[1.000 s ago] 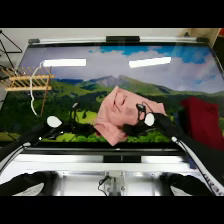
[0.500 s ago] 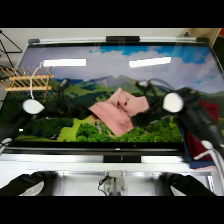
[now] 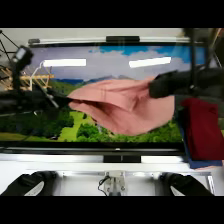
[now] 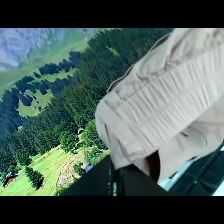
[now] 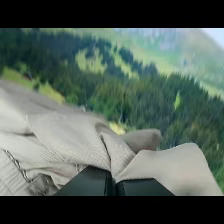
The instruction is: Fold the shirts.
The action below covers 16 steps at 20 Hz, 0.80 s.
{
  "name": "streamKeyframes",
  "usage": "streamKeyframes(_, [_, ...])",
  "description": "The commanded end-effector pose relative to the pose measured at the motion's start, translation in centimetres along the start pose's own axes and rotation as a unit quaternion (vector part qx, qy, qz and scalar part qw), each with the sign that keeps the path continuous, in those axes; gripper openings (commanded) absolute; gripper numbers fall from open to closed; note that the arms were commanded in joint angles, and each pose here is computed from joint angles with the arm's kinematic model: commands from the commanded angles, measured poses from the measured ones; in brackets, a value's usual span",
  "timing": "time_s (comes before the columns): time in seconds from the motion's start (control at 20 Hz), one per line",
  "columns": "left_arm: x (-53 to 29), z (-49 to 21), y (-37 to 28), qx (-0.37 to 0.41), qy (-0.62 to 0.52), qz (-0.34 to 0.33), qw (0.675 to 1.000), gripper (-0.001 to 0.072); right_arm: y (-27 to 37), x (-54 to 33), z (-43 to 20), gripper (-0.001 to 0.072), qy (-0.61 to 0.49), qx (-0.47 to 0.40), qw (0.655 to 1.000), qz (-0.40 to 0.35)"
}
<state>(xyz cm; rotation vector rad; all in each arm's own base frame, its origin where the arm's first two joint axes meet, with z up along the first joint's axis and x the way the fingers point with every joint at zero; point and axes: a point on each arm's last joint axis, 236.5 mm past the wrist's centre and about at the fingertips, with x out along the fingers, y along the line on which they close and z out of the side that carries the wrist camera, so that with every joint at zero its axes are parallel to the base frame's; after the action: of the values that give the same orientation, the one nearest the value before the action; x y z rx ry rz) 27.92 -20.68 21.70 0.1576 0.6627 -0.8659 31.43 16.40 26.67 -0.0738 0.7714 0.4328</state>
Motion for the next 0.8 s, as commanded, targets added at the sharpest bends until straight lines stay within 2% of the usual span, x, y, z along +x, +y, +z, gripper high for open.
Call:
streamKeyframes(0.0, [-2.9,-2.0,-2.3,0.023,0.045,-0.015,0.999,0.0033,-0.2,-3.9,4.3,0.0047,-0.082,0.002,0.997,-0.007])
streamKeyframes(0.25, [-1.8,-6.0,-5.4,-0.033,0.109,-0.095,0.989,0.0033,0.1,-4.6,3.8,0.0047,-0.066,0.002,0.998,-0.003])
streamKeyframes(0.5, [0.6,-9.2,-8.0,-0.1,0.136,-0.175,0.97,0.0033,1.1,1.7,2.6,0.0047,0.01,0.015,1.0,0.018])
streamKeyframes(0.6, [1.6,-10.2,-7.8,-0.133,0.141,-0.173,0.966,0.0033,1.7,5.5,1.9,0.0047,0.048,0.021,0.998,0.032])
streamKeyframes(0.75, [4.1,-9.5,-5.4,-0.198,0.105,-0.131,0.966,0.0033,2.3,11.5,1.9,0.0047,0.07,0.036,0.996,0.045])
